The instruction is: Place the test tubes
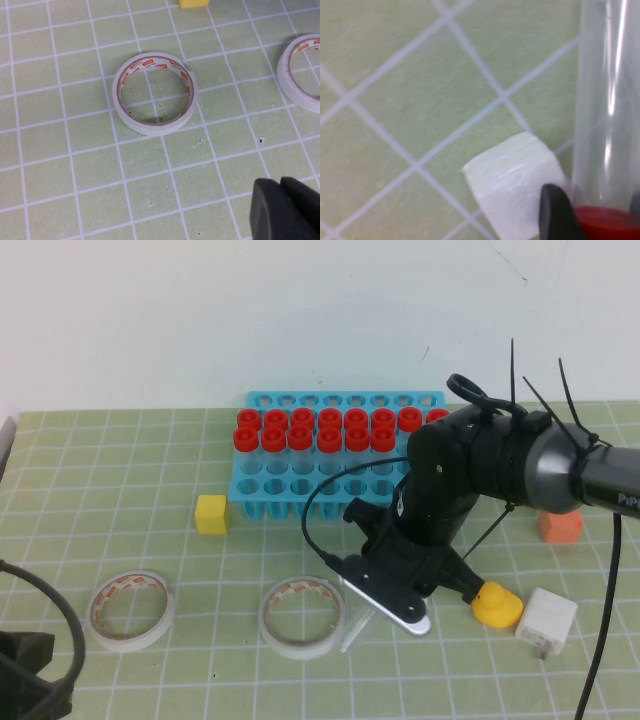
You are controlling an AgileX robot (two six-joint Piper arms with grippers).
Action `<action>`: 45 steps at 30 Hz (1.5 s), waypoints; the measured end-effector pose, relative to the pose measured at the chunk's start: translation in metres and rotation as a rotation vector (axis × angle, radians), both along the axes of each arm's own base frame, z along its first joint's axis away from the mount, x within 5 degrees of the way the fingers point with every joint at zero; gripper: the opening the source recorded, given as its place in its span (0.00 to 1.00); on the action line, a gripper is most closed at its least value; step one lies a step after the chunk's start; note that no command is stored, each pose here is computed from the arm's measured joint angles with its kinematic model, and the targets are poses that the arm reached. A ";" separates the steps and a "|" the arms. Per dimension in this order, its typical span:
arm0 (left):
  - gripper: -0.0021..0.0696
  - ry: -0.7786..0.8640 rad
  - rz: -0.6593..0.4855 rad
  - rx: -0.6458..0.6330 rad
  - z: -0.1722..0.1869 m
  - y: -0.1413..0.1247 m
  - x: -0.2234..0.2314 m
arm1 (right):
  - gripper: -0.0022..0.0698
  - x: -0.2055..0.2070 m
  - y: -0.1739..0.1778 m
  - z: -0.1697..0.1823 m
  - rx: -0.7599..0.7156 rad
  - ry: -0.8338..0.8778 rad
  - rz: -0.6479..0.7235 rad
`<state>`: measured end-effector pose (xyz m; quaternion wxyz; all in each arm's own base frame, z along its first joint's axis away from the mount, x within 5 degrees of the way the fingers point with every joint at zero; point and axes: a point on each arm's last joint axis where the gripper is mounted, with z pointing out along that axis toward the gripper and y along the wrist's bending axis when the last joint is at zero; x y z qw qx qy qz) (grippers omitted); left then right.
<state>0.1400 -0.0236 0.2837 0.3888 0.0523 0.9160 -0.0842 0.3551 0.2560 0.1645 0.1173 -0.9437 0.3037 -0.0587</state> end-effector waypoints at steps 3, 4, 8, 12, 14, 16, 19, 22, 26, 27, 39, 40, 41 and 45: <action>0.03 0.000 0.000 0.000 0.000 0.000 0.000 | 0.43 0.002 0.001 0.001 0.025 -0.016 -0.053; 0.03 0.000 0.000 0.000 0.000 0.000 0.000 | 0.43 0.003 0.001 0.001 0.025 -0.028 -0.057; 0.03 0.000 0.000 0.000 0.000 0.000 0.000 | 0.43 0.005 0.001 0.001 0.018 -0.043 -0.057; 0.03 0.000 -0.002 -0.005 0.000 0.000 0.000 | 0.43 0.004 0.001 0.001 0.025 -0.037 -0.080; 0.03 0.000 -0.002 -0.011 0.000 -0.001 0.000 | 0.43 0.005 0.002 0.002 0.052 -0.033 -0.123; 0.03 -0.001 -0.005 -0.008 0.000 -0.001 0.000 | 0.44 0.006 0.004 0.002 0.083 -0.027 -0.175; 0.03 -0.002 -0.011 -0.002 0.000 -0.001 0.000 | 0.54 0.005 0.007 0.002 0.127 -0.002 -0.252; 0.03 -0.004 -0.016 -0.003 0.000 -0.001 0.000 | 0.71 0.006 0.008 0.002 0.152 0.010 -0.305; 0.03 -0.005 -0.021 -0.016 0.001 -0.002 0.000 | 0.81 0.006 0.008 0.004 0.164 0.010 -0.327; 0.03 -0.005 -0.024 -0.013 0.001 -0.002 0.000 | 0.81 0.005 0.008 0.006 0.168 0.008 -0.330; 0.03 -0.006 -0.028 -0.029 0.001 -0.004 0.000 | 0.62 -0.023 -0.001 0.115 0.628 0.275 -1.193; 0.03 -0.003 -0.028 -0.032 0.001 -0.004 0.000 | 0.60 -0.024 -0.001 0.115 0.642 0.334 -1.303; 0.03 -0.001 -0.029 -0.032 0.001 -0.004 -0.001 | 0.58 -0.025 -0.001 0.113 0.648 0.400 -1.432; 0.03 0.001 -0.031 -0.030 0.001 -0.004 -0.001 | 0.55 -0.026 0.006 0.092 0.600 0.633 -1.798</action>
